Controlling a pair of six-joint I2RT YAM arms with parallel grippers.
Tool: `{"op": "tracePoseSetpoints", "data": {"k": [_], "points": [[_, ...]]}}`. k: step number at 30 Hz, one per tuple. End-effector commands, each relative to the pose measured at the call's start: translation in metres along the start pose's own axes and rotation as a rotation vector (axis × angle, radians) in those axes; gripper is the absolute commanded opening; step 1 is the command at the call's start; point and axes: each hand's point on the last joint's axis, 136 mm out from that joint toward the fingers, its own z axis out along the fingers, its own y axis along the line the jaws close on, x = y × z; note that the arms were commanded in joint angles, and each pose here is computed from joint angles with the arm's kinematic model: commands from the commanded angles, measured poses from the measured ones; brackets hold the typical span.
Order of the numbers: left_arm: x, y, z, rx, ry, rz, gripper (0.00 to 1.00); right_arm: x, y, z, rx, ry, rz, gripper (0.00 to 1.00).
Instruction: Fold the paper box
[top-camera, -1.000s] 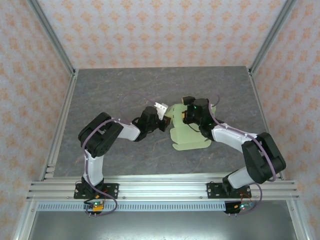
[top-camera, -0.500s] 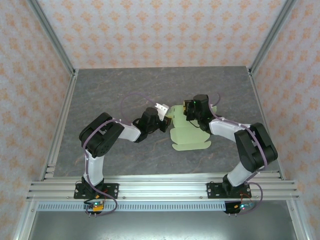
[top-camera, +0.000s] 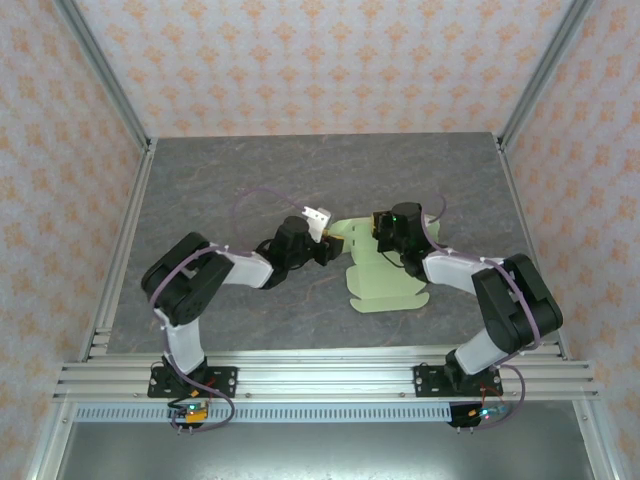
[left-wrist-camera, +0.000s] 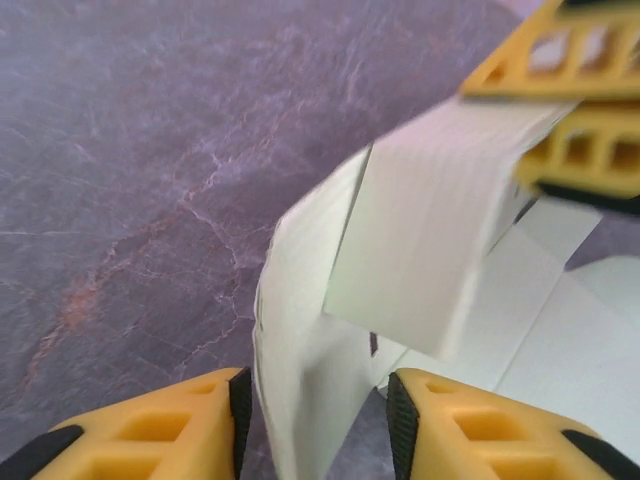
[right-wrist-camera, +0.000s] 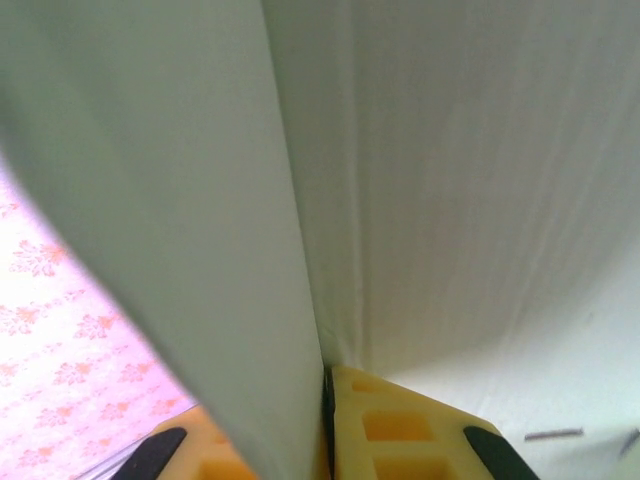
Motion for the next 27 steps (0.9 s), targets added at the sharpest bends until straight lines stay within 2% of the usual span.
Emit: {"op": "tracePoseSetpoints", "data": {"k": [1,6,10,13,15,20,27], "points": [[-0.018,-0.008,-0.023,0.002,-0.067,-0.011,0.45,-0.002,0.024,-0.01,-0.121,-0.033,-0.067,0.12],[-0.013,0.007,-0.049,-0.086,-0.097,-0.003,0.53,0.004,0.031,-0.012,-0.16,0.005,-0.096,0.11],[-0.005,0.034,-0.044,-0.13,-0.088,-0.03,0.52,0.006,0.027,-0.013,-0.172,0.027,-0.079,0.1],[-0.009,0.054,-0.048,-0.201,-0.163,-0.06,0.52,0.005,0.027,-0.013,-0.192,0.031,-0.06,0.09],[-0.012,0.061,-0.044,-0.216,-0.172,-0.062,0.51,0.007,0.028,-0.013,-0.197,0.041,-0.063,0.09],[-0.021,0.064,-0.032,-0.215,-0.172,-0.024,0.51,0.011,0.028,-0.012,-0.203,0.063,-0.074,0.09],[-0.027,0.035,-0.014,-0.084,-0.169,0.018,0.49,0.016,0.024,-0.014,-0.208,0.076,-0.086,0.09]]}}
